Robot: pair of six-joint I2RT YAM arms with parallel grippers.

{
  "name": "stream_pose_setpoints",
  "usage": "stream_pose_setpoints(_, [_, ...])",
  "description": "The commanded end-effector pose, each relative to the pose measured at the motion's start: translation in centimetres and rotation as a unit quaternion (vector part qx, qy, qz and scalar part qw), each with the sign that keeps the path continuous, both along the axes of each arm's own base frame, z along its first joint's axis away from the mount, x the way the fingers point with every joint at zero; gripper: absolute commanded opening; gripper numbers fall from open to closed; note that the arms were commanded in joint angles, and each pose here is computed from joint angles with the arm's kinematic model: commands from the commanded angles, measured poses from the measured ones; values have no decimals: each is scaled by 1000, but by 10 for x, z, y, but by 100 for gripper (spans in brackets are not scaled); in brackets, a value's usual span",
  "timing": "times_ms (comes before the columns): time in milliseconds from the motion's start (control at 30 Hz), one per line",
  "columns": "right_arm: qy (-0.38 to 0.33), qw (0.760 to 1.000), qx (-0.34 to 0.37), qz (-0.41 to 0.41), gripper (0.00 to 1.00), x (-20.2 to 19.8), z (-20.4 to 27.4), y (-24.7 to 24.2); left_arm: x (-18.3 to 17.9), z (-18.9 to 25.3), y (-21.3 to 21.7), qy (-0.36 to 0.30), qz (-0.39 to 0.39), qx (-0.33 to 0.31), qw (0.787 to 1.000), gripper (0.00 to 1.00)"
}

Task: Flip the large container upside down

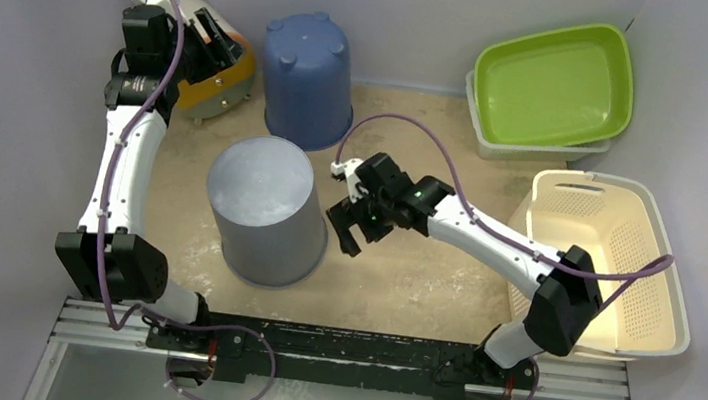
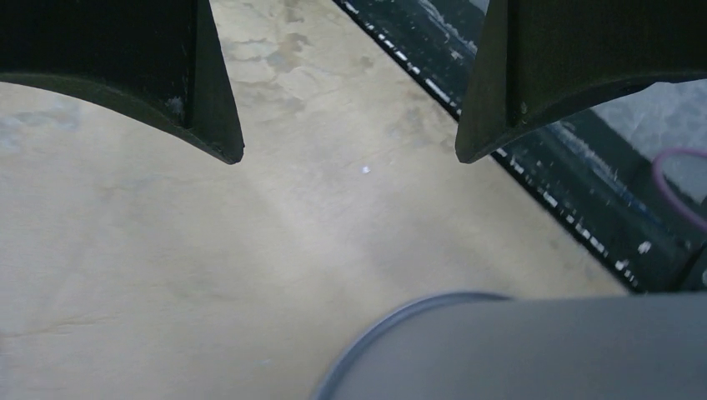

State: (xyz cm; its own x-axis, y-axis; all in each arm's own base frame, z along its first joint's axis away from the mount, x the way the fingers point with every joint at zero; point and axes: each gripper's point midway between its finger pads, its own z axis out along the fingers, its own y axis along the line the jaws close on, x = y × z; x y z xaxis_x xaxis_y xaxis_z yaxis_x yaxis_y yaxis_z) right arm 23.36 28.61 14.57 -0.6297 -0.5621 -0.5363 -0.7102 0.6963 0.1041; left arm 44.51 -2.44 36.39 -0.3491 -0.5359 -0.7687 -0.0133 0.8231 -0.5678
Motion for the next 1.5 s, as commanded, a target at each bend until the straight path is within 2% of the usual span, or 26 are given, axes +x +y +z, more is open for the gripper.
stream_pose_setpoints(0, [34, 997, 43, 49, 100, -36, -3, 30, 8, 48, 3, -56, 0, 24, 998, 67])
stream_pose_setpoints(133, [53, 994, 64, 68, 100, -41, -21, 51, 15, 62, 5, -66, 8, 18, 998, 68])
stream_pose_setpoints(400, [66, 988, 117, 74, 100, -18, -29, 107, 4, 92, 9, -93, 20, 26, 995, 69])
stream_pose_setpoints(633, [38, 984, 156, 75, 100, 28, -18, 171, -5, 134, -2, -155, 6, -14, 988, 69])
stream_pose_setpoints(867, [13, 968, 241, 66, 100, 77, 5, 250, -9, 133, -8, -160, -7, -24, 987, 70])
stream_pose_setpoints(1067, [-16, 947, 313, 69, 100, 111, 30, 291, -8, 121, -10, -150, -13, -20, 988, 70])
stream_pose_setpoints(1133, [-16, 939, 338, 61, 100, 121, 41, 294, -6, 113, -10, -143, -16, -21, 989, 70])
stream_pose_setpoints(1233, [-50, 940, 334, 45, 100, 131, 59, 283, -5, 96, -16, -128, -31, -29, 991, 70])
stream_pose_setpoints(1333, [-101, 943, 315, 13, 100, 142, 81, 255, -7, 78, -21, -115, -43, -36, 992, 70])
stream_pose_setpoints(1467, [-130, 945, 298, -40, 100, 153, 105, 206, -11, 58, -24, -95, -47, -30, 994, 71])
